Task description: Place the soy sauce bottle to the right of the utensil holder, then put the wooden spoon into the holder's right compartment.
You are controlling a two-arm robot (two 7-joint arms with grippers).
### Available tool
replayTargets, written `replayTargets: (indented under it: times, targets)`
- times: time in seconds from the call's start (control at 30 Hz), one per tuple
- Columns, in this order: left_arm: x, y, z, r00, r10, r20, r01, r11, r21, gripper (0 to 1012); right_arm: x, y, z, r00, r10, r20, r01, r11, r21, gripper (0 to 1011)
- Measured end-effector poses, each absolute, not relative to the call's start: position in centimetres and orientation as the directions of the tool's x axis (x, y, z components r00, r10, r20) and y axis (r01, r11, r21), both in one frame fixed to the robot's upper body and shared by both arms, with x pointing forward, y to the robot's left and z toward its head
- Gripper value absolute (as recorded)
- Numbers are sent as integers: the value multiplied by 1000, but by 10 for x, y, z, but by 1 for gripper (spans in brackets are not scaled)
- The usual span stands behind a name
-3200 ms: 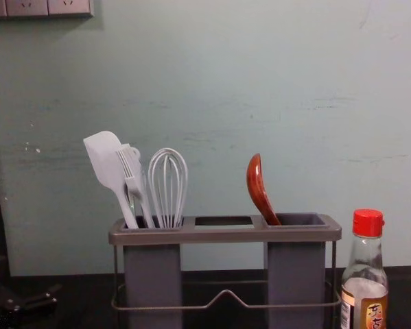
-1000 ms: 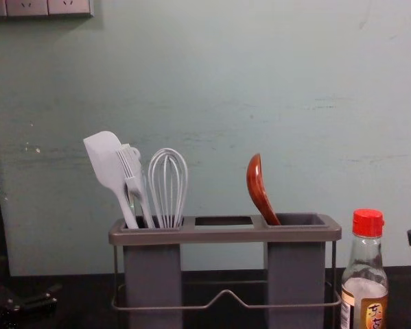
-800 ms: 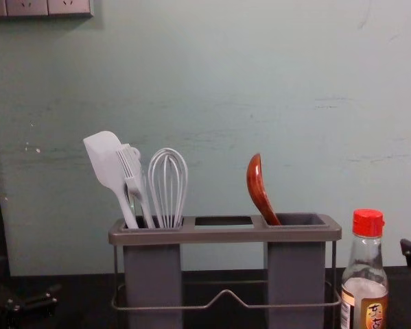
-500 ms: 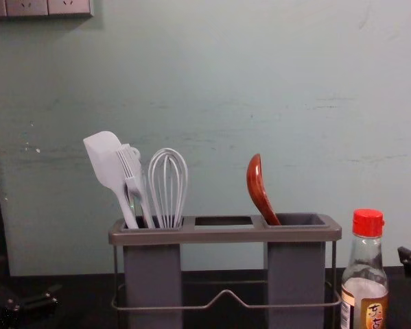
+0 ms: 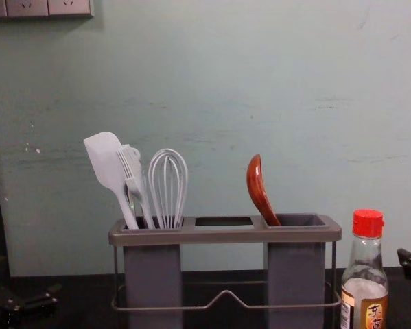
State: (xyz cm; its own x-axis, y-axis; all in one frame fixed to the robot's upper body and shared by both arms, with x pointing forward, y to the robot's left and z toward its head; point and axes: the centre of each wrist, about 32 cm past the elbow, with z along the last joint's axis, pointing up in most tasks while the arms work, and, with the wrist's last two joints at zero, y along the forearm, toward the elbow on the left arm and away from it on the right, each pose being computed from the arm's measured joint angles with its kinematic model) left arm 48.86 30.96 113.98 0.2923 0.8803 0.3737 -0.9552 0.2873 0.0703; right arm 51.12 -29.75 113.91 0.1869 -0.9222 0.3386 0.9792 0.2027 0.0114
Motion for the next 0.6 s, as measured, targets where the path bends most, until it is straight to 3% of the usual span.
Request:
replayTargets:
  times: [0.6]
  targets:
    - [489, 310, 1140, 292, 880, 374, -955, 287, 70, 1005, 512, -298, 1139, 186, -923, 337, 979, 202, 13, 1003]
